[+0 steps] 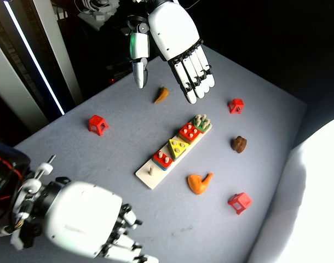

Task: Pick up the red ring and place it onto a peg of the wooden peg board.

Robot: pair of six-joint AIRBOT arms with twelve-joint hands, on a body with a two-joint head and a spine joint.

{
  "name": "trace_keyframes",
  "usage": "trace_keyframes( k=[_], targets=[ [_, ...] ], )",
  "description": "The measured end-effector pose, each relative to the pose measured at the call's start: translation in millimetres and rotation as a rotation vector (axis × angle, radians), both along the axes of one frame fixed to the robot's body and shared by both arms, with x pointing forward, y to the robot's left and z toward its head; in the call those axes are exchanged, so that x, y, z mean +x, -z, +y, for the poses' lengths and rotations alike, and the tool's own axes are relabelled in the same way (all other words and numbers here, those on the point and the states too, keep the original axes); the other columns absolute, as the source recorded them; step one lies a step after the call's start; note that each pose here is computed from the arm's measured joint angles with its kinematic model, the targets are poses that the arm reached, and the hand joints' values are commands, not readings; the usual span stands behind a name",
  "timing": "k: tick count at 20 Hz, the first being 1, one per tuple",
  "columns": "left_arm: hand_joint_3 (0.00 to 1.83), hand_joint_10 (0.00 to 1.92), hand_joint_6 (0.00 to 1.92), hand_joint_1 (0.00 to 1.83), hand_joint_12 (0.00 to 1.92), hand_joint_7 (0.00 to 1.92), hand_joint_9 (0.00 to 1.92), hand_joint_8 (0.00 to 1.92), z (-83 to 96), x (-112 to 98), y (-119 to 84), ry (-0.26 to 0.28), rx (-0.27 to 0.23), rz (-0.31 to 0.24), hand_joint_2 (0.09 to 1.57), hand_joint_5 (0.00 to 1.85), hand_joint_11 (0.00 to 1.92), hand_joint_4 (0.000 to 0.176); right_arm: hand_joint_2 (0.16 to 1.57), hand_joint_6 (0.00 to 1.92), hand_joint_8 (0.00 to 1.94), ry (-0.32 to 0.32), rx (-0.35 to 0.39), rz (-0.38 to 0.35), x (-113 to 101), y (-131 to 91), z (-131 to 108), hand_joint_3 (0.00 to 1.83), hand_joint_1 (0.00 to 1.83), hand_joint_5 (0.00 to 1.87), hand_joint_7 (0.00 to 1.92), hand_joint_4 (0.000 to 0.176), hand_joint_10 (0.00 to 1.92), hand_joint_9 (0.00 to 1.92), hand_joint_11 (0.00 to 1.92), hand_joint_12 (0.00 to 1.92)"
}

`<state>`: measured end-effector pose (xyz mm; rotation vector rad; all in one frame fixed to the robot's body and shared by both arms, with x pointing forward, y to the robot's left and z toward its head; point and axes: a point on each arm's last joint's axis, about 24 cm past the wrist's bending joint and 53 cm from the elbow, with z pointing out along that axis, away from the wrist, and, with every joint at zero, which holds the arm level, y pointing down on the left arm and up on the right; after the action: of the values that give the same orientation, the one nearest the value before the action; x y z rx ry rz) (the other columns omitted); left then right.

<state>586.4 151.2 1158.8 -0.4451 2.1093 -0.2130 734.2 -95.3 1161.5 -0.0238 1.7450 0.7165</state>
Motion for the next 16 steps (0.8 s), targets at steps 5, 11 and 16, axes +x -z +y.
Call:
trace_keyframes(
  k=[5,11,16],
  targets=[
    [0.00,0.00,0.01,0.00,0.00,0.02,0.00,0.01,5.0,4,0,-0.017,0.000,-0.001,1.15,0.06,0.00,0.000,1.01,0.55,0.64,-0.049,0.036,-0.010,7,-18,35,0.00,1.27,1.30,1.15,0.000,0.03,0.59,0.00,0.25],
    [0.00,0.00,0.00,0.00,0.00,0.03,0.00,0.01,5.4,4,0,-0.017,0.002,-0.002,1.15,0.05,0.00,0.000,1.01,0.48,0.65,-0.095,0.122,0.040,5,-41,63,0.00,1.28,1.35,1.12,0.000,0.05,0.63,0.00,0.15],
    [0.00,0.00,0.00,0.00,0.00,0.02,0.00,0.00,10.1,8,0,-0.031,0.005,-0.007,1.15,0.05,0.00,0.000,1.02,0.67,0.63,-0.141,0.168,0.145,-3,-37,76,0.00,1.26,1.20,1.19,0.011,0.05,0.69,0.00,0.71]
  ],
)
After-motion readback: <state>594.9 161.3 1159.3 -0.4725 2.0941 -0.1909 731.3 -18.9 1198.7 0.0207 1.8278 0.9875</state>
